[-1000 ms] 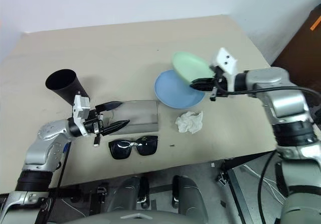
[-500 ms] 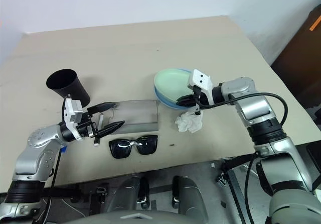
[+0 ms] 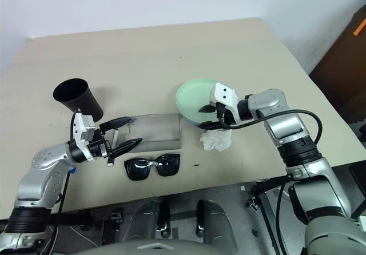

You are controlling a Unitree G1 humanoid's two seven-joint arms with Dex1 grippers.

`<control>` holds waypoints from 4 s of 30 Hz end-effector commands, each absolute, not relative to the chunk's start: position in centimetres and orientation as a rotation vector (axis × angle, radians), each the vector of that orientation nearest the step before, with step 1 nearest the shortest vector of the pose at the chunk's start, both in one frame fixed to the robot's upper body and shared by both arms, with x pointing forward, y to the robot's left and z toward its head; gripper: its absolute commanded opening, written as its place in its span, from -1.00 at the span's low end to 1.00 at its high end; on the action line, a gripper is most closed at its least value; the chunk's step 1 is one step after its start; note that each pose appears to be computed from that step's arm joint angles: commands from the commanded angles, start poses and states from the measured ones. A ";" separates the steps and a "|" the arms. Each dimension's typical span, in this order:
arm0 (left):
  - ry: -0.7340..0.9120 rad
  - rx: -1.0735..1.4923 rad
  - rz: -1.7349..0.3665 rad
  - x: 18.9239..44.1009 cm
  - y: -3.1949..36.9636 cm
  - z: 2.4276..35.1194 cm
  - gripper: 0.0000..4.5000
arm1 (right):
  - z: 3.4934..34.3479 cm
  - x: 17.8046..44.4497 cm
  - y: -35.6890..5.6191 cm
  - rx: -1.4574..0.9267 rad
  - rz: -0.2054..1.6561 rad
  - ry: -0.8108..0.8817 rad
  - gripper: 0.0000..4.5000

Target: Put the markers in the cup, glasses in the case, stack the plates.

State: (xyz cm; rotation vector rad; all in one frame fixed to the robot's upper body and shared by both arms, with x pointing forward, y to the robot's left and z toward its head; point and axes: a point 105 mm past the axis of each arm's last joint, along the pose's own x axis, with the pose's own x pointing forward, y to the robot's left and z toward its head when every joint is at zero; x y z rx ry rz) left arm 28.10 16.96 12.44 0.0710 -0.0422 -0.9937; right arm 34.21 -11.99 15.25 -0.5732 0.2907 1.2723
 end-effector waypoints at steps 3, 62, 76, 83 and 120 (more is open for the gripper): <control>-0.099 0.099 -1.002 28.2 16.8 14.1 1.00 | 19.1 33.7 -12.0 -0.562 1.258 0.169 0.99; -0.065 0.135 -0.933 27.3 19.1 14.0 1.00 | 19.0 40.0 -13.0 -0.369 0.950 0.161 -0.38; -0.057 0.144 -0.861 26.0 21.3 14.4 1.00 | 19.6 35.8 -9.6 -0.376 1.258 0.295 0.98; -0.064 0.121 -0.844 26.1 21.2 14.5 1.00 | 19.5 32.0 -5.6 -0.287 1.507 0.417 0.98; 0.122 0.312 -0.993 22.6 23.3 14.6 1.00 | 13.8 28.0 2.4 -0.378 1.863 0.743 0.98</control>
